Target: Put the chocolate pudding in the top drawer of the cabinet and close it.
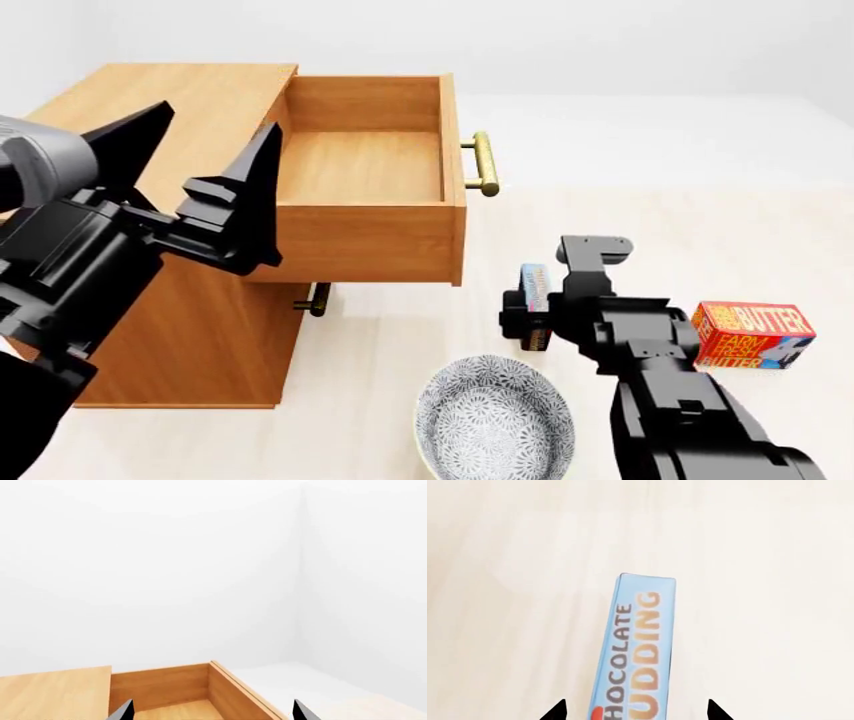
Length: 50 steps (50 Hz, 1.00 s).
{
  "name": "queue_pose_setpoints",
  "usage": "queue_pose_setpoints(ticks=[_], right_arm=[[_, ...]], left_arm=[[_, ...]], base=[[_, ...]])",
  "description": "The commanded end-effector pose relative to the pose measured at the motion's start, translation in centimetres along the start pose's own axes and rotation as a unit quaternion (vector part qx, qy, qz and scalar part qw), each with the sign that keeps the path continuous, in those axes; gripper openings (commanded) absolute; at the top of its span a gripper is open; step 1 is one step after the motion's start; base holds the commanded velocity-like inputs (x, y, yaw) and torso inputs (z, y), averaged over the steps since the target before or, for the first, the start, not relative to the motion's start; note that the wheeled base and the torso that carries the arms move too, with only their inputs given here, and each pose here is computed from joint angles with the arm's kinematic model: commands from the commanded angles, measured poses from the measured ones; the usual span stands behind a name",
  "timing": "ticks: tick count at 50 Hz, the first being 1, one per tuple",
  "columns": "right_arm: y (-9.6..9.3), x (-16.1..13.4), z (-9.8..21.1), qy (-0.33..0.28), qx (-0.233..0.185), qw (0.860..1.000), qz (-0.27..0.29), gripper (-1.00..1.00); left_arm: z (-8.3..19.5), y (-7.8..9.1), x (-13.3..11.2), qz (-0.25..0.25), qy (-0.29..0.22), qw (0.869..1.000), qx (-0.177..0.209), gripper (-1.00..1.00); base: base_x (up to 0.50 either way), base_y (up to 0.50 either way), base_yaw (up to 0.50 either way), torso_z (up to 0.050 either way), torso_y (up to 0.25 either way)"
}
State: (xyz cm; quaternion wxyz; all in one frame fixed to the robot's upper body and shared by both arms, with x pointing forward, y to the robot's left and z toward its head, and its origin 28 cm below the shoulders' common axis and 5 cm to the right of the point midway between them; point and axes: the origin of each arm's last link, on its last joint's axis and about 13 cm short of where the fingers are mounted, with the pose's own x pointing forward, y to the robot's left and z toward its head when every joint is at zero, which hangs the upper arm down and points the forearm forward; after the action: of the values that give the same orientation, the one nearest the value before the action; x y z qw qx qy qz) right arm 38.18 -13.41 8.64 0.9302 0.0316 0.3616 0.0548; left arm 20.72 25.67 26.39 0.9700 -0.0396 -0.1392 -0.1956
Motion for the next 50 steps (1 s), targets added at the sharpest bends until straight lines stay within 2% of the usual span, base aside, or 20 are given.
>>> queue_pose_setpoints(ticks=[1, 23, 32, 33, 50], right_arm=[[0.1, 0.1, -0.5, 0.006, 0.001, 1.000, 0.001, 1.00], [0.3, 0.1, -1.4, 0.045, 0.021, 0.999, 0.010, 1.00], [0.2, 0.2, -1.5, 0.040, 0.016, 0.999, 0.007, 1.00], [0.2, 0.2, -1.4, 0.038, 0.012, 0.999, 0.005, -1.00], [-0.4, 0.2, -0.5, -0.011, 0.013, 1.000, -0.017, -1.00]], left_arm=[[-0.3, 0.1, 0.1, 0.001, 0.002, 1.000, 0.000, 1.00], [-0.4, 0.0, -0.1, -0.002, 0.006, 1.000, -0.001, 1.00], [-0.5, 0.1, -0.1, -0.001, 0.006, 1.000, -0.001, 1.00], [-0.5, 0.1, -0.1, -0.001, 0.006, 1.000, -0.001, 1.00], [-0.5, 0.1, -0.3, 0.003, 0.005, 1.000, 0.000, 1.00]], base=[[0.00, 0.00, 0.00, 0.000, 0.000], [0.00, 0.00, 0.00, 0.000, 0.000], [0.00, 0.00, 0.00, 0.000, 0.000], [0.00, 0.00, 0.00, 0.000, 0.000], [0.00, 0.00, 0.00, 0.000, 0.000]])
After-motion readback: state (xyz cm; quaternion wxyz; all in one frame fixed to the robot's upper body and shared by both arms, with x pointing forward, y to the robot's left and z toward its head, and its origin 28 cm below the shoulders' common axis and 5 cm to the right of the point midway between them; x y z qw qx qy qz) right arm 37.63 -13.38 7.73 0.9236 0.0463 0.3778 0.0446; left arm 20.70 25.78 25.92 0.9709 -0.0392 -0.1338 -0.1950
